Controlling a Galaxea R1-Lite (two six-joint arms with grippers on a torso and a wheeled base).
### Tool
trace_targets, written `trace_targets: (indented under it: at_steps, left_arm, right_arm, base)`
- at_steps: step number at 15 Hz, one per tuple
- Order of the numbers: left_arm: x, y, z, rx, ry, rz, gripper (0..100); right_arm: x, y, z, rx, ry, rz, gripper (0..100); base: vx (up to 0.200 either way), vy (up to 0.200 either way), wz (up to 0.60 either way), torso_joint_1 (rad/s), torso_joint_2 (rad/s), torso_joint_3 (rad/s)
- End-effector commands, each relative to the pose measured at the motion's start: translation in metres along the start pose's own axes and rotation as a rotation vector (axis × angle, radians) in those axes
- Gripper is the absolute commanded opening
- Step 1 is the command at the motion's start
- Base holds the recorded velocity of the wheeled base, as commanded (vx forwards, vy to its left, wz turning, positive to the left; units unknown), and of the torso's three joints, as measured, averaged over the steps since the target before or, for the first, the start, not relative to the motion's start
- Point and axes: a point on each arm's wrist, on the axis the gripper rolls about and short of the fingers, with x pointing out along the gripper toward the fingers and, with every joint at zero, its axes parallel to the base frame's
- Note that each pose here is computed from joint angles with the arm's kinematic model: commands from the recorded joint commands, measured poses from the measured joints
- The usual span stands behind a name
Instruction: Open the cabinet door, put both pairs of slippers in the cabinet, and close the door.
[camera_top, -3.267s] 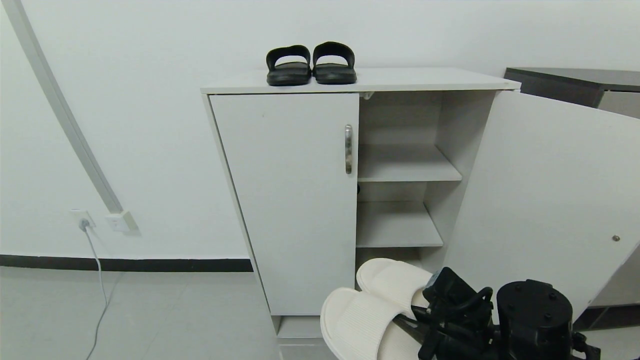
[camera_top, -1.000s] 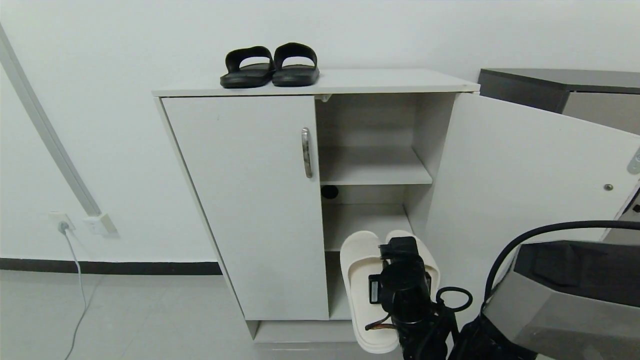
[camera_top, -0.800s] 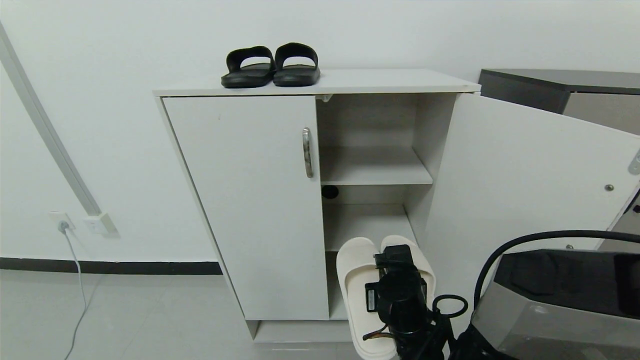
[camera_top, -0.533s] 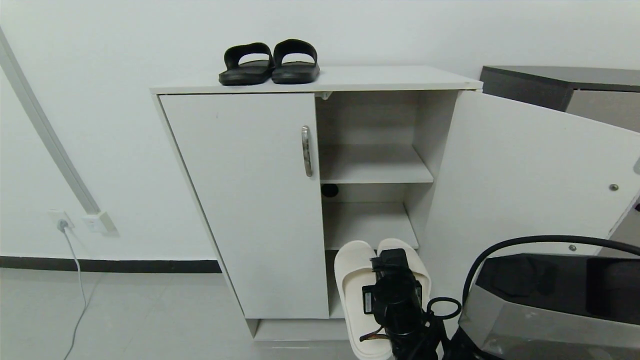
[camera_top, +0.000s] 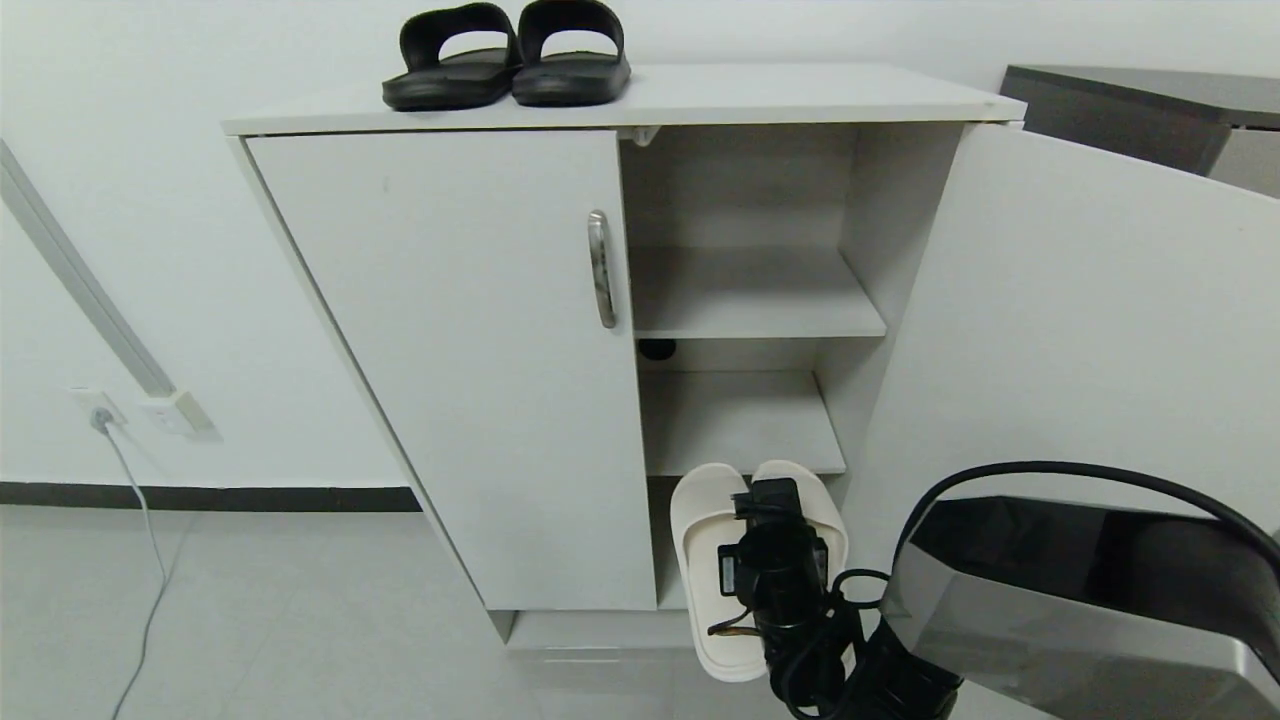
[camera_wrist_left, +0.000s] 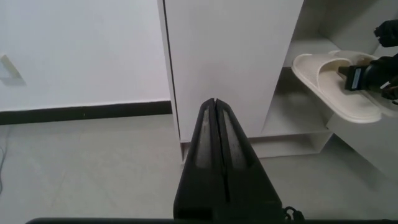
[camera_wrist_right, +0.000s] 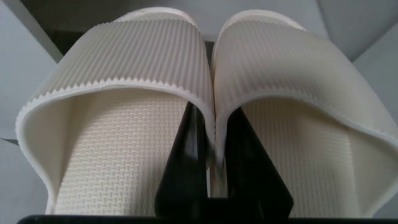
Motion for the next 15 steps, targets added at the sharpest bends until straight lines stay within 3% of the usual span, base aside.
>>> trace_targets:
  at_steps: [1, 5, 9, 15]
  left_arm:
    - [0.000, 0.000, 0.000, 0.000, 0.002, 0.000, 0]
    - [0.000, 0.000, 0.000, -0.001, 0.002, 0.002, 0]
    - [0.000, 0.000, 0.000, -0.001, 0.002, 0.002, 0]
    - [0.000, 0.000, 0.000, -0.001, 0.002, 0.002, 0]
  right_arm:
    - [0.009, 0.002, -0.008, -0.001, 0.002, -0.011, 0]
    - [0.010, 0.002, -0.002, 0.015, -0.037, -0.017, 0]
    - [0.016, -0.004, 0.002, -0.010, -0.173, -0.026, 0]
    - [0.016, -0.005, 0.003, -0.008, -0.178, -0.029, 0]
  base:
    - [0.000, 0.000, 0.00, 0.012, 0.00, -0.198]
    - [0.000, 0.000, 0.00, 0.006, 0.00, -0.128]
    - [0.000, 0.000, 0.00, 0.000, 0.00, 0.000]
    - [0.000, 0.000, 0.00, 0.000, 0.00, 0.000]
